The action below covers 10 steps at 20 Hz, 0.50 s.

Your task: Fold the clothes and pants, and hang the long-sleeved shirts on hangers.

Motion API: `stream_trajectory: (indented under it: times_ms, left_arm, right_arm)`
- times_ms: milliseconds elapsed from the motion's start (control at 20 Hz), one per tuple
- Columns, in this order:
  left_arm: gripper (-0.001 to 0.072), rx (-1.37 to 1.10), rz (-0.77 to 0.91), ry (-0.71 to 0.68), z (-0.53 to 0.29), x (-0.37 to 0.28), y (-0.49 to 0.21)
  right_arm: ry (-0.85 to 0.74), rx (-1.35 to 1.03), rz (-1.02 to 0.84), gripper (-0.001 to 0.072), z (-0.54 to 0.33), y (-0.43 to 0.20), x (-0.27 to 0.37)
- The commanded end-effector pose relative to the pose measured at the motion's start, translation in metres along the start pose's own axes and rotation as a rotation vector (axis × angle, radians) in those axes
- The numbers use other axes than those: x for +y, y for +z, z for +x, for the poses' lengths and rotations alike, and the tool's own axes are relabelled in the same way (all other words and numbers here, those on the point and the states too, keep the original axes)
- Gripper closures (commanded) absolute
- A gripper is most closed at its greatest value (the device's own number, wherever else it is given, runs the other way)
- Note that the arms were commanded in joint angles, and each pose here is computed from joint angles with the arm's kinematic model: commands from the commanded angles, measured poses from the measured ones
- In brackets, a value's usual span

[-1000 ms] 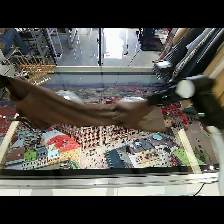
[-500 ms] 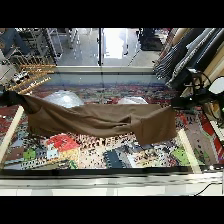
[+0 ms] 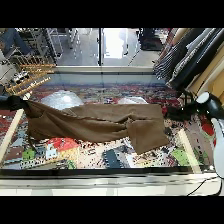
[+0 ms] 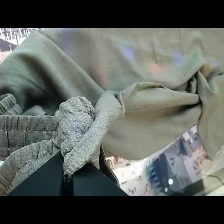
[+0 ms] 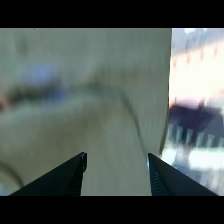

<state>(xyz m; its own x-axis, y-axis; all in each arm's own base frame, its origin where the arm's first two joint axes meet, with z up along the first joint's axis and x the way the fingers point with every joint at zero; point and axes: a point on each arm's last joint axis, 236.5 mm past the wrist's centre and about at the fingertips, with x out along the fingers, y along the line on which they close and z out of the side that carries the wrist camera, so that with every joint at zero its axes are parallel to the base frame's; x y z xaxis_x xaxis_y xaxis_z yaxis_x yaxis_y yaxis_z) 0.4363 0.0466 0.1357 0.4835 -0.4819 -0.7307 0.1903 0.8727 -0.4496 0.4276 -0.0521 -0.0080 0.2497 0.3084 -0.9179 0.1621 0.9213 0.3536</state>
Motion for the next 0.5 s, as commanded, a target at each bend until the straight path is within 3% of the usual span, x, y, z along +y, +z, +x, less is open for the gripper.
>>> stream_trajectory:
  times_ms: [0, 200, 450]
  left_arm:
    - [0.0696, 0.014, -0.025, -0.003, 0.001, 0.0, -0.003]
    - [0.0696, 0.014, -0.025, -0.004, 0.001, 0.0, -0.003]
    - [0.0695, 0.014, -0.025, -0.004, 0.001, 0.0, -0.003]
  right_arm:
    - [0.181, 0.153, 0.022, 0.0279, 0.005, -0.09, 0.021]
    - [0.308, 0.238, -0.024, 0.0336, 0.034, -0.185, 0.077]
    - [0.116, 0.139, -0.384, 0.0349, 0.09, -0.192, 0.108]
